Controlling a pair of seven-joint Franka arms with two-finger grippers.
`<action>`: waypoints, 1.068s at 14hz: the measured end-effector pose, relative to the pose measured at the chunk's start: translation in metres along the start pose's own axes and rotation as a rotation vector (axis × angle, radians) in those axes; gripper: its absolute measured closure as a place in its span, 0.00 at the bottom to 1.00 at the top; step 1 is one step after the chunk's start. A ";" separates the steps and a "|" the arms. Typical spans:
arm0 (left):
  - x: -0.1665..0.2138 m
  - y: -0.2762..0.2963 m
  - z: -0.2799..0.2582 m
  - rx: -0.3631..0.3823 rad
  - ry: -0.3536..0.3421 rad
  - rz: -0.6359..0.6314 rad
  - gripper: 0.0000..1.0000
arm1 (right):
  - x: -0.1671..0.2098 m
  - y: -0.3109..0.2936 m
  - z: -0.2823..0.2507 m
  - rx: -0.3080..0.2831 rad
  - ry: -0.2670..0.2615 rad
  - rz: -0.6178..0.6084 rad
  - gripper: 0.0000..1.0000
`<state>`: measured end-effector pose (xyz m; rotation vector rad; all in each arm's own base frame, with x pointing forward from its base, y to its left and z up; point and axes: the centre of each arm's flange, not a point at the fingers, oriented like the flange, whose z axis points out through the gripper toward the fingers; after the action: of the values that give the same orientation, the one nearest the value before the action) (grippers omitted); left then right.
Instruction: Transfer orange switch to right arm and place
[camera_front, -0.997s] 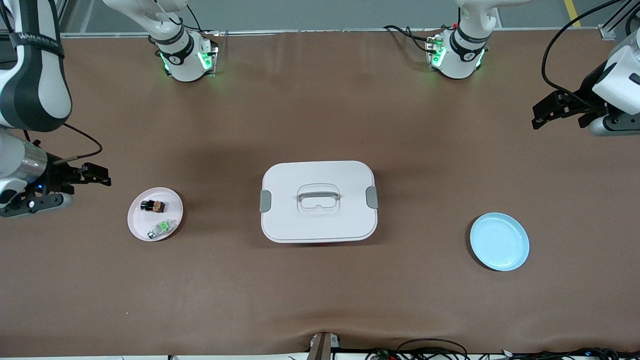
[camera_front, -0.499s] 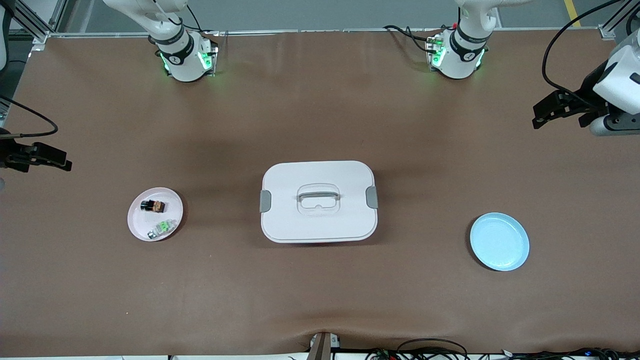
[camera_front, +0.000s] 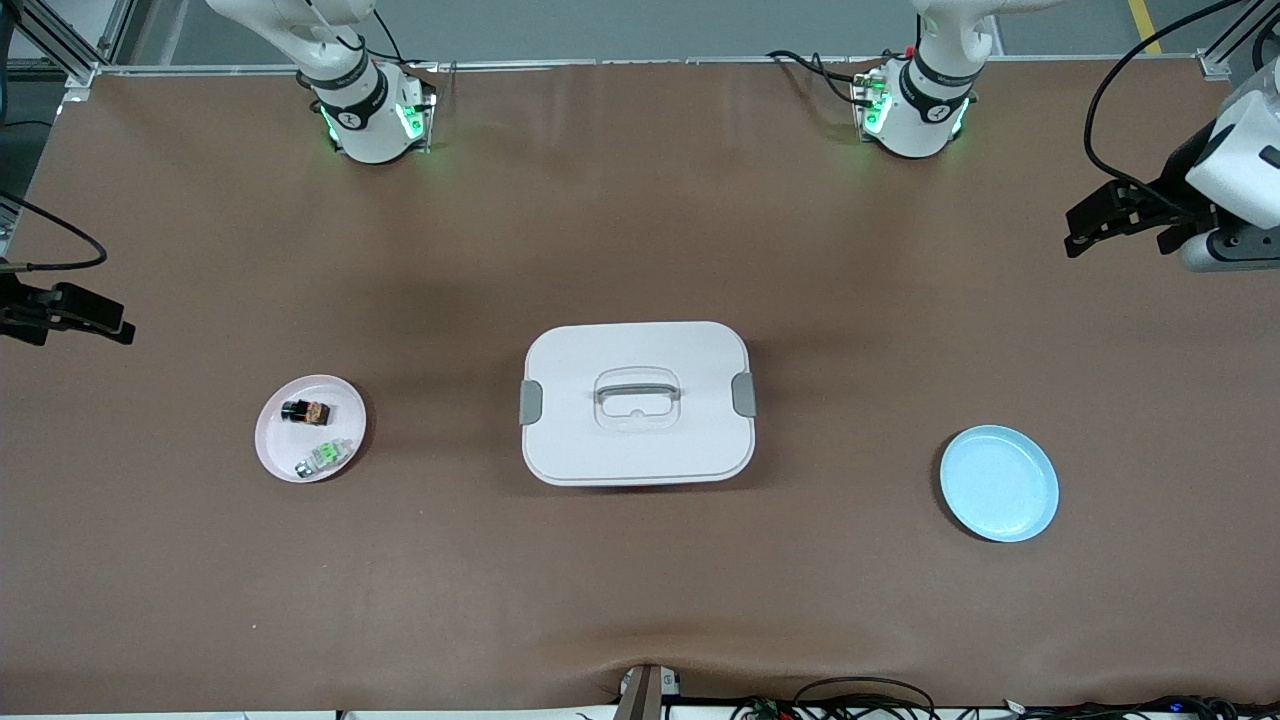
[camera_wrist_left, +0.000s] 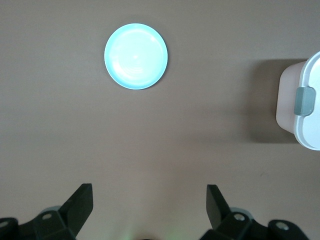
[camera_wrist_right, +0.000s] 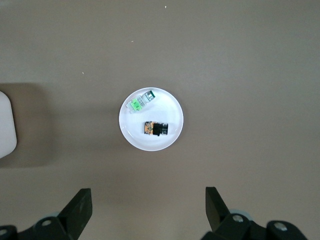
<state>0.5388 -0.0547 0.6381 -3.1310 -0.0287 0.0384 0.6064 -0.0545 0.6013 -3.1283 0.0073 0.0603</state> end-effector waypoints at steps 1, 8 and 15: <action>0.000 -0.001 0.000 0.000 0.000 -0.001 0.00 | -0.004 0.000 -0.005 0.001 -0.015 0.000 0.00; 0.002 -0.016 0.000 -0.001 -0.001 -0.030 0.00 | -0.017 -0.002 -0.021 0.005 -0.045 -0.003 0.00; 0.001 -0.016 -0.001 -0.001 0.001 -0.029 0.00 | -0.038 -0.006 -0.036 0.019 -0.086 -0.006 0.00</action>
<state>0.5396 -0.0385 0.6390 -3.1305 -0.0749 0.0373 0.5701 -0.0490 0.6388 -3.1038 -0.0022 0.1929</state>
